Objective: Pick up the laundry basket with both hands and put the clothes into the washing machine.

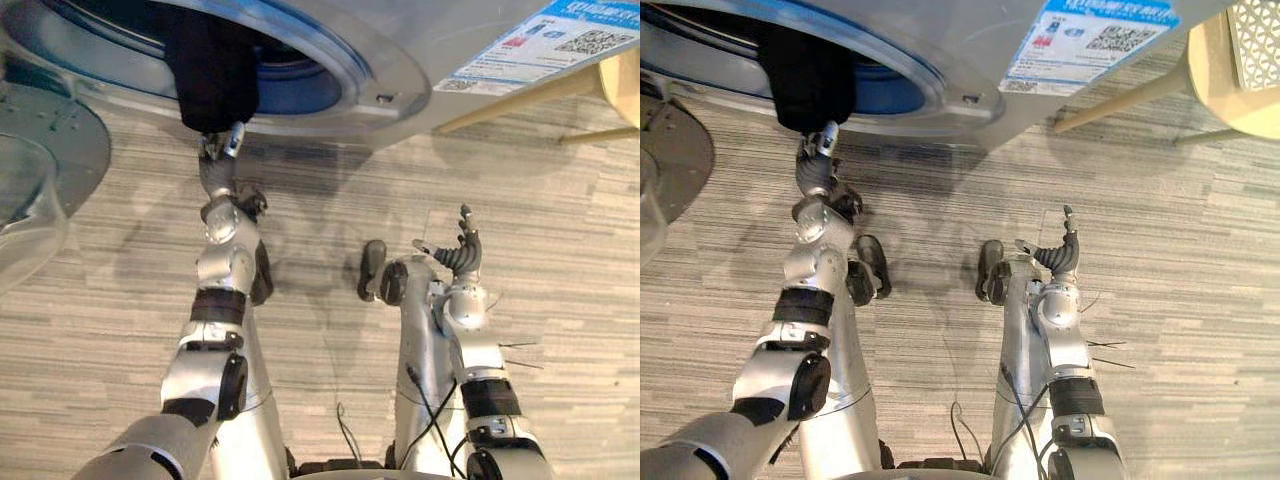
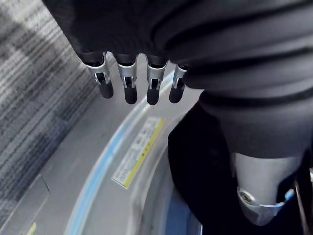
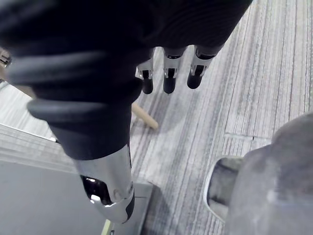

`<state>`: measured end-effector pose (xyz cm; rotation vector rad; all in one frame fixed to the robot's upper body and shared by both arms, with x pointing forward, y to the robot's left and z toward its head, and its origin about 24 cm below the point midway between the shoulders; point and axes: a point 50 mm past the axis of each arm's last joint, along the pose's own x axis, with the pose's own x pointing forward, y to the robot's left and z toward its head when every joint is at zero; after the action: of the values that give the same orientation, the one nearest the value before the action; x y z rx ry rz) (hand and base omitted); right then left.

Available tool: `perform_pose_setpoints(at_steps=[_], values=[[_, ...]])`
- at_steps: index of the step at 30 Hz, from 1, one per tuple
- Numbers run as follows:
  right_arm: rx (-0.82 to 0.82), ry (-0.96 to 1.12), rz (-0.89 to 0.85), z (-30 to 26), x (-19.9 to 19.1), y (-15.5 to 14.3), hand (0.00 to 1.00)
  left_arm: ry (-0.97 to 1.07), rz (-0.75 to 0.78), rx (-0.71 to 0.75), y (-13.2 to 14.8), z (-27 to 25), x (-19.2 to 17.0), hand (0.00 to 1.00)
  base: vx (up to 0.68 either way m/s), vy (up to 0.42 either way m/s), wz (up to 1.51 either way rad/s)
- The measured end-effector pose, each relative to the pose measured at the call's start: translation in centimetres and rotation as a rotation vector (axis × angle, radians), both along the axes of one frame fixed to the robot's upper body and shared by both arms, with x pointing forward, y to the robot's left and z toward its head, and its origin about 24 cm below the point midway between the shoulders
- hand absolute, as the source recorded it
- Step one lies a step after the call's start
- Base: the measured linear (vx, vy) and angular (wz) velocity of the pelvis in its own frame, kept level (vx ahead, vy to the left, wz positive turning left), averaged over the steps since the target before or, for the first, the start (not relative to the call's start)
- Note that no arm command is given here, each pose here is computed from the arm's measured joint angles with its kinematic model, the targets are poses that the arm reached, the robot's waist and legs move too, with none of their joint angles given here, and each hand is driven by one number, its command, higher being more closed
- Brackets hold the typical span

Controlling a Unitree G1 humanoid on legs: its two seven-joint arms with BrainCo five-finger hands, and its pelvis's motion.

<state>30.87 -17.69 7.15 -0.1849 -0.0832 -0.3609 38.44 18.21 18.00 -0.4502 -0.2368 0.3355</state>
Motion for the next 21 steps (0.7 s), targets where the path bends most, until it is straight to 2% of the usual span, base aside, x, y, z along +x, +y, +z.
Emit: perform_pose_setpoints(at_steps=[3,9,10,21], values=[[0.001,-0.020,0.001,0.4,0.0,0.0,0.00,-0.032,-0.002,-0.026,-0.1,1.9,0.6,0.00,0.02,0.016,-0.08],[-0.002,-0.084,0.011,1.6,0.1,0.1,0.00,-0.059,0.030,-0.023,1.5,3.8,1.1,0.00,0.00,0.014,-0.06],[-0.002,-0.101,0.013,1.9,0.0,0.2,0.00,-0.065,0.034,-0.017,1.6,4.0,1.1,1.00,-0.01,0.016,-0.07],[-0.010,-0.144,0.017,2.5,-0.1,0.0,0.00,-0.085,0.088,0.057,1.3,5.9,0.8,1.00,0.00,0.007,-0.02]])
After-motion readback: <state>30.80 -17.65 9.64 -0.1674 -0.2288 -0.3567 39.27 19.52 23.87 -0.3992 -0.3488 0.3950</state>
